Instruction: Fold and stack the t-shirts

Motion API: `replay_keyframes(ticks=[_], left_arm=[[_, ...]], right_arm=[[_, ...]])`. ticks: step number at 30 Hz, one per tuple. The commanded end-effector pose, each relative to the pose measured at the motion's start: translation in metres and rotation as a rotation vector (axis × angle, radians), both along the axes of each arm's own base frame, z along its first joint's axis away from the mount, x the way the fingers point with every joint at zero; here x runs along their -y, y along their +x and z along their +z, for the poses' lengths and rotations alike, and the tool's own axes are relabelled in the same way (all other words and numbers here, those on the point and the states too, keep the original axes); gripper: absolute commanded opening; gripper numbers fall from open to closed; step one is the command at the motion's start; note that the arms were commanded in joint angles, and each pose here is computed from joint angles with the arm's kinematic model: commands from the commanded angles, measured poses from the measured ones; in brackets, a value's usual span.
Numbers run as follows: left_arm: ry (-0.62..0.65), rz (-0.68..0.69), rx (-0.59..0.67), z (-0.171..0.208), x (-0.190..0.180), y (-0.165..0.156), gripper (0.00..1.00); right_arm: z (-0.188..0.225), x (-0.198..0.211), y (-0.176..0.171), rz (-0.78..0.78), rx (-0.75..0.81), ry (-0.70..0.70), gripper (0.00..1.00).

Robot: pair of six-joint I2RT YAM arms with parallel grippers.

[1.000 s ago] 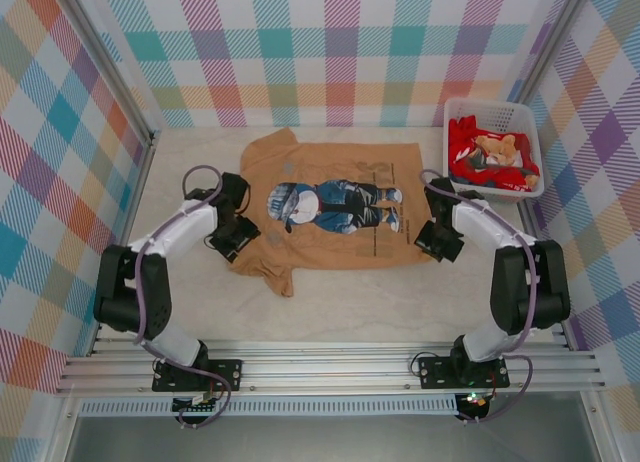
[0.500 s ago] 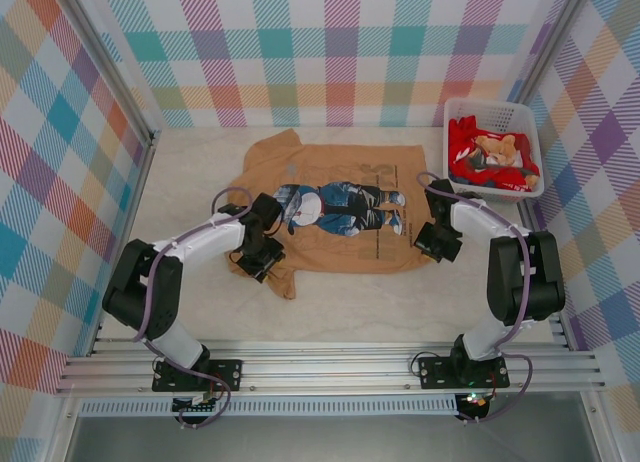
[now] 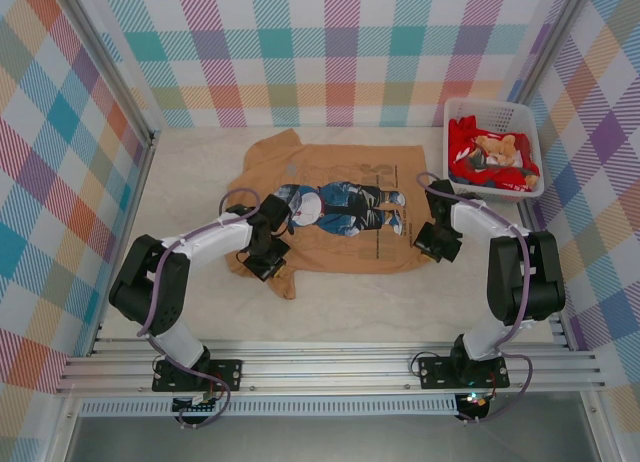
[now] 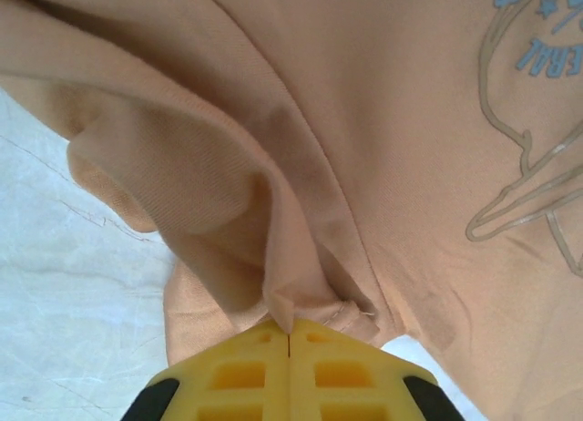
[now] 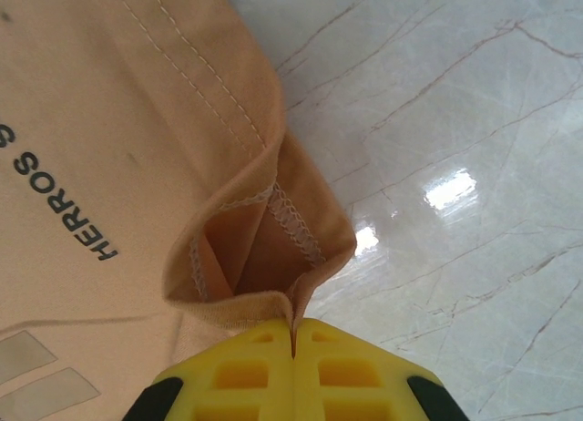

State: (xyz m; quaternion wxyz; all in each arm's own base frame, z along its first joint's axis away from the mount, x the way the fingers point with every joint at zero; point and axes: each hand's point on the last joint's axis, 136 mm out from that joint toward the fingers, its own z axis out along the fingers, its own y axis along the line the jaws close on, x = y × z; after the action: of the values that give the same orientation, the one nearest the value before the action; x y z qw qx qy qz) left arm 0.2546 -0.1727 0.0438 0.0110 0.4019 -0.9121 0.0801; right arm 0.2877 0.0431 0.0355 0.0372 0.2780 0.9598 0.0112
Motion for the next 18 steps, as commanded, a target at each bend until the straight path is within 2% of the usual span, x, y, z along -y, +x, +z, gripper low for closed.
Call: replay_keyframes(ticks=[1,5,8,13,18], left_arm=[[0.042,-0.026,-0.001,0.014,-0.009,-0.007,0.0],[0.051,-0.068,-0.015,0.033,-0.022,-0.031,0.0],[0.051,-0.092,-0.044,0.043,-0.038,-0.063,0.0],[0.043,-0.091,-0.116,0.033,-0.061,-0.114,0.0],[0.089,-0.09,-0.136,0.017,-0.076,-0.128,0.0]], right_arm=[[-0.006,0.003,-0.005,0.005,-0.027,-0.001,0.0],[-0.008,0.006,-0.01,0.005,-0.046,-0.013,0.0],[-0.012,0.009,-0.013,0.005,-0.066,-0.019,0.0],[-0.018,0.012,-0.017,0.002,-0.095,-0.031,0.0],[-0.025,0.014,-0.019,-0.002,-0.129,-0.045,0.0]])
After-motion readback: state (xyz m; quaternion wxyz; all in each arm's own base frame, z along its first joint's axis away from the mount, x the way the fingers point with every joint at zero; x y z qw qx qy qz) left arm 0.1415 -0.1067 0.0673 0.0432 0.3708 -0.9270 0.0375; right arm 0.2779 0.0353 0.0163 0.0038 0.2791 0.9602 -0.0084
